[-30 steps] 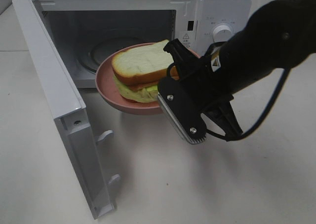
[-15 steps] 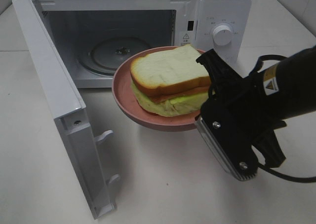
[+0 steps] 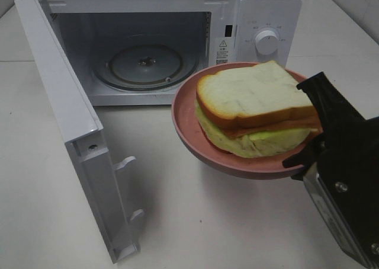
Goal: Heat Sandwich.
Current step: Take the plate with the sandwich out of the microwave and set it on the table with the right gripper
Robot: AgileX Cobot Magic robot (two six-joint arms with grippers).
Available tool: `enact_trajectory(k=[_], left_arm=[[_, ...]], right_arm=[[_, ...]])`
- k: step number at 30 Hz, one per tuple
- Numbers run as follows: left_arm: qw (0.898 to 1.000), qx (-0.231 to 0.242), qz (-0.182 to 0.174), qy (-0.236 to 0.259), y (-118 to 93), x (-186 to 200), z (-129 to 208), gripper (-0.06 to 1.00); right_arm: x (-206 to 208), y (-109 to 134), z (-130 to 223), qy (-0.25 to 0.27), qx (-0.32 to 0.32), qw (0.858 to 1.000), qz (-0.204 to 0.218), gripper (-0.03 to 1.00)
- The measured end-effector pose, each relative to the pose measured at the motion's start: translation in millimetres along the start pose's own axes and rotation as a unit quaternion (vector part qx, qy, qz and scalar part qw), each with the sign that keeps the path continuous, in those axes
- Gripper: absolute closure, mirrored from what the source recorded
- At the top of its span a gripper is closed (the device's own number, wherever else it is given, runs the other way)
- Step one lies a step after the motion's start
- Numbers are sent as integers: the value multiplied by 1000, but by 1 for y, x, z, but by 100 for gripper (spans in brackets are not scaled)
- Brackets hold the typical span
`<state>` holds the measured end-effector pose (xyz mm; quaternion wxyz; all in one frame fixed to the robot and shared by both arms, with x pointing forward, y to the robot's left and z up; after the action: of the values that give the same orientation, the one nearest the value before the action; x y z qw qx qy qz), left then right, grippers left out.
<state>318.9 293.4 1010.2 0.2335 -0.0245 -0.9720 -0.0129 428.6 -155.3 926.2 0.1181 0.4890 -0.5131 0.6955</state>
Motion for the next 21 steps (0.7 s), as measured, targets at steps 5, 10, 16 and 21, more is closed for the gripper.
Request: enact_trajectory(k=[5, 10, 16, 21], left_arm=[[1000, 0, 0, 0, 0, 0, 0, -3], [1000, 0, 0, 0, 0, 0, 0, -3], [1000, 0, 0, 0, 0, 0, 0, -3], [1000, 0, 0, 0, 0, 0, 0, -3]], right_arm=[[10, 13, 10, 22, -16, 1000, -1, 86], [20, 17, 22, 51, -53, 997, 5, 86], [23, 21, 33, 80, -91, 993, 1, 86], [24, 19, 41, 101, -135, 986, 13, 86]])
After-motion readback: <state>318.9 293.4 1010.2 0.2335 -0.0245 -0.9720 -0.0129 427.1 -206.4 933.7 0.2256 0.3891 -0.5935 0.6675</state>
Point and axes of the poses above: a point on each arm's last joint axis where the gripper is mounted, x pointing back along that axis away from the gripper, y along the wrist's bending axis when the last joint is at zero, z = x × y, the point moved 10 cm from there along -x, pointing out along that axis toward the gripper, and after that the axes turned 1 degree about -x, right-handed, at the moved point
